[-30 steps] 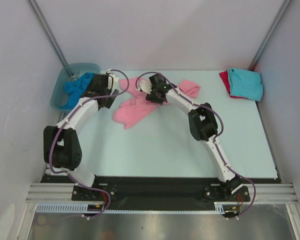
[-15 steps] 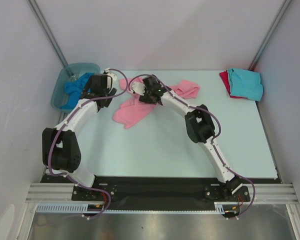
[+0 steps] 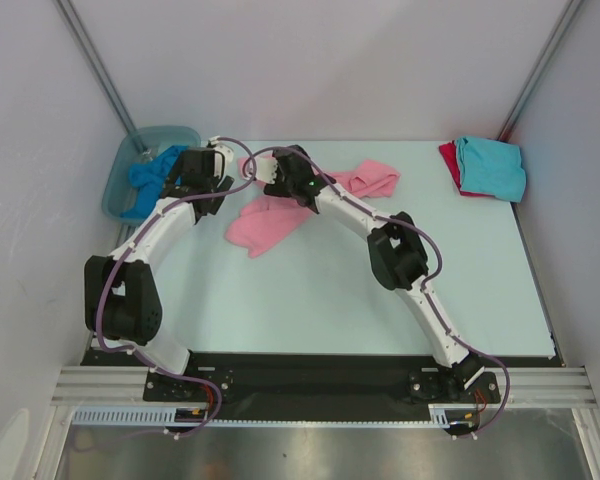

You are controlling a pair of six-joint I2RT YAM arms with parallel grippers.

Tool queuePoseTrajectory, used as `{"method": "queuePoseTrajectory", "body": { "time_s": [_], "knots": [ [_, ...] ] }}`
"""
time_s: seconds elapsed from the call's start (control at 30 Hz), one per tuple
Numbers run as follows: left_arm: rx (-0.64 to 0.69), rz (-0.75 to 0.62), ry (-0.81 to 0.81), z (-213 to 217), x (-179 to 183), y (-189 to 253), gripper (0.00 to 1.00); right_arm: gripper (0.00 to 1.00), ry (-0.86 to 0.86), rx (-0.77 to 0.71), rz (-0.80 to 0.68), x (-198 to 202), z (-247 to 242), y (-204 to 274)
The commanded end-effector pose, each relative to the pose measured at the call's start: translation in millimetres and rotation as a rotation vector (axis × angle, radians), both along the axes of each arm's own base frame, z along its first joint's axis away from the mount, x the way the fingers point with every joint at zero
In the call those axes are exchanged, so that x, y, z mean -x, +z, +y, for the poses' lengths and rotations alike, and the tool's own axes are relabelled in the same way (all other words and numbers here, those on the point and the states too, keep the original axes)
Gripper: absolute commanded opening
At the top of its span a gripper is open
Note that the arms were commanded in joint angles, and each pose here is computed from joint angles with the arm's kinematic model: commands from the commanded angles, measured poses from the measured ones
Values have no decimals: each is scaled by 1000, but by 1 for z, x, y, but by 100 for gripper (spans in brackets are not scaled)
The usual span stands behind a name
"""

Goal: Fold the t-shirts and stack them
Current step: Flatten the tshirt out

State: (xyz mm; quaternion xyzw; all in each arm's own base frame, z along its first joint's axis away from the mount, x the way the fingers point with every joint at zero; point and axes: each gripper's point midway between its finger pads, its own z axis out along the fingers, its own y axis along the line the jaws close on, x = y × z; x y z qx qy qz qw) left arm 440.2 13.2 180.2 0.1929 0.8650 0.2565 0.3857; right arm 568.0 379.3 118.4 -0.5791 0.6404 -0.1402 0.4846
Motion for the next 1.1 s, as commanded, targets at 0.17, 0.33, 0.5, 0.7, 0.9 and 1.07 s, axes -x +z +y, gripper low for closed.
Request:
{"method": "queuePoseTrajectory", "body": {
  "time_s": [0.17, 0.33, 0.5, 0.7, 0.9, 1.07],
  "knots": [
    [24, -67, 9, -4, -11, 20, 99, 76, -17, 27, -84, -31, -15, -2],
    [18, -61, 11, -2, -7, 18, 99, 76, -106, 50, -8, -53, -55, -40],
    [6, -55, 9, -1, -7, 16, 99, 75, -122, 65, 43, -48, -69, -54],
    [15, -58, 9, -3, -14, 16, 99, 69, -145, 80, 64, -41, -79, -59],
    [29, -57, 7, -6, -18, 15, 99, 0, -193, 95, 46, -44, -90, -58],
    [39, -48, 0, -9, -18, 14, 99, 0, -238, 77, -53, -51, -97, -11]
  ]
}}
